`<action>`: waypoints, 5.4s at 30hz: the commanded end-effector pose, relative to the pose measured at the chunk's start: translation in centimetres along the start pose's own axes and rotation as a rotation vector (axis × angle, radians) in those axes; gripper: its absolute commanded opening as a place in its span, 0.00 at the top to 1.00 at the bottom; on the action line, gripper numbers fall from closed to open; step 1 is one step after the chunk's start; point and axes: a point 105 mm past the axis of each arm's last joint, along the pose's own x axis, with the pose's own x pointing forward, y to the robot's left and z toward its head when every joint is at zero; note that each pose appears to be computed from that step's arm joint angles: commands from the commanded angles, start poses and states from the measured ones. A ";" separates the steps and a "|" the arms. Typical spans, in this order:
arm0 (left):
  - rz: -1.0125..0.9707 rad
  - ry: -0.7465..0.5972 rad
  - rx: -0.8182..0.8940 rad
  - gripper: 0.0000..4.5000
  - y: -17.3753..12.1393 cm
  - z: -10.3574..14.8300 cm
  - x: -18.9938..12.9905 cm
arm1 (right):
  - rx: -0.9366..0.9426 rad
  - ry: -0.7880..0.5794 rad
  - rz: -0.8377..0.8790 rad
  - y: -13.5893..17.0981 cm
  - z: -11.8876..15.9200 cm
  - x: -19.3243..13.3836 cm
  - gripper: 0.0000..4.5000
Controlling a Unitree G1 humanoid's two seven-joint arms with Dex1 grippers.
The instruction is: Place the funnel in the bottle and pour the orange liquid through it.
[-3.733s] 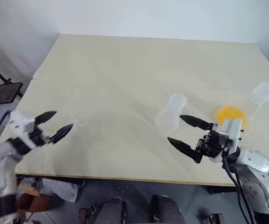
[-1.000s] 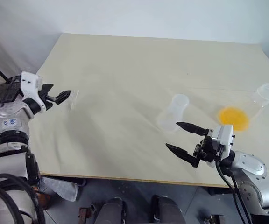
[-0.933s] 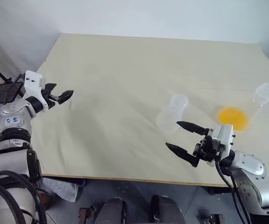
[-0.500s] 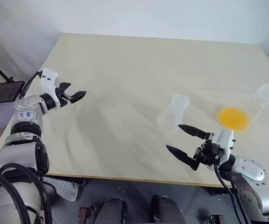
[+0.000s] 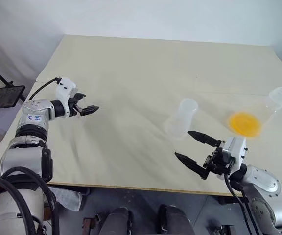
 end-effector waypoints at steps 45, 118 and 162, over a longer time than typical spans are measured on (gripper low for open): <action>-0.445 0.027 0.234 0.00 -5.9 -3.4 -11.2 | -0.009 -0.029 0.036 1.2 0.5 0.0 0.00; 0.180 -0.103 -0.107 0.36 -3.3 -6.9 -11.7 | -0.038 -0.040 0.062 -0.2 0.7 1.0 0.00; -0.928 0.024 0.070 0.99 -20.0 20.0 4.9 | -0.139 -0.003 -0.347 1.7 4.1 -5.5 0.00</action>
